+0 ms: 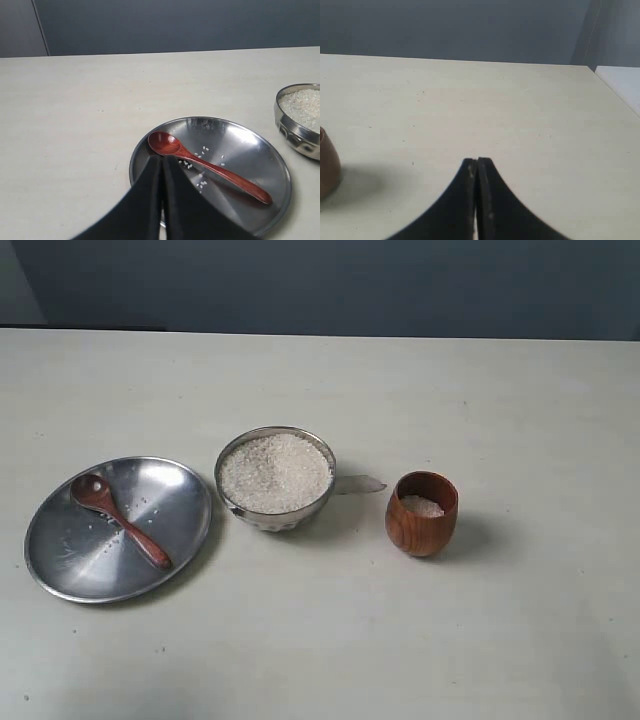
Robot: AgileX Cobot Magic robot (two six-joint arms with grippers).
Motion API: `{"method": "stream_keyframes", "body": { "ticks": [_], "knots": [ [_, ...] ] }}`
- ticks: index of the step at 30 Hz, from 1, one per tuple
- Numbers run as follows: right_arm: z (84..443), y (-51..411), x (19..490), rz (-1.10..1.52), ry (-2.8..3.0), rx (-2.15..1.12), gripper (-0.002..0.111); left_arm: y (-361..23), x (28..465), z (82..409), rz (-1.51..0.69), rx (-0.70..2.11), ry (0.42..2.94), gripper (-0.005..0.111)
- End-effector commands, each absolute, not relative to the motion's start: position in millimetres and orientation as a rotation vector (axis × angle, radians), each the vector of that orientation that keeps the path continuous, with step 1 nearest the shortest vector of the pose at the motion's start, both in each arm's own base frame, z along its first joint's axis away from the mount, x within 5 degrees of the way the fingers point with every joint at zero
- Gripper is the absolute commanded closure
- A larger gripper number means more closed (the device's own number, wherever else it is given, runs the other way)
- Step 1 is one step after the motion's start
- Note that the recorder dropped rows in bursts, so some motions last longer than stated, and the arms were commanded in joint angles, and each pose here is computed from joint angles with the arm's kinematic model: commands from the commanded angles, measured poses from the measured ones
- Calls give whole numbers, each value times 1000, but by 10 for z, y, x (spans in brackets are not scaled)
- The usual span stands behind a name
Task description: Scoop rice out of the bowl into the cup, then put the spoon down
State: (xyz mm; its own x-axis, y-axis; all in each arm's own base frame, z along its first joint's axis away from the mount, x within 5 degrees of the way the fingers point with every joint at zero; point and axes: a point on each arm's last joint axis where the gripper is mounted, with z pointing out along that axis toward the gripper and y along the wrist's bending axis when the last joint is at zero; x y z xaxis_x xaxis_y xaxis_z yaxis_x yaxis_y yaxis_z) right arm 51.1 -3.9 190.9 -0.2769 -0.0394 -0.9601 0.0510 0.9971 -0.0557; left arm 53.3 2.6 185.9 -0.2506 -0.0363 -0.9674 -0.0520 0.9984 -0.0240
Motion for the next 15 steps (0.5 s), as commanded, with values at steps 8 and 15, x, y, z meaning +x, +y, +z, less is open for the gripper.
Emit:
{"method": "stream_keyframes", "body": {
  "ticks": [8, 15],
  "knots": [
    [1900, -41, 513, -92, 1841, 10, 109, 20, 532, 1837, -5, -78, 1824, 106],
    [1900, -41, 513, -92, 1841, 10, 109, 18, 536, 1828, 4, -63, 1819, 106]
  ]
}}
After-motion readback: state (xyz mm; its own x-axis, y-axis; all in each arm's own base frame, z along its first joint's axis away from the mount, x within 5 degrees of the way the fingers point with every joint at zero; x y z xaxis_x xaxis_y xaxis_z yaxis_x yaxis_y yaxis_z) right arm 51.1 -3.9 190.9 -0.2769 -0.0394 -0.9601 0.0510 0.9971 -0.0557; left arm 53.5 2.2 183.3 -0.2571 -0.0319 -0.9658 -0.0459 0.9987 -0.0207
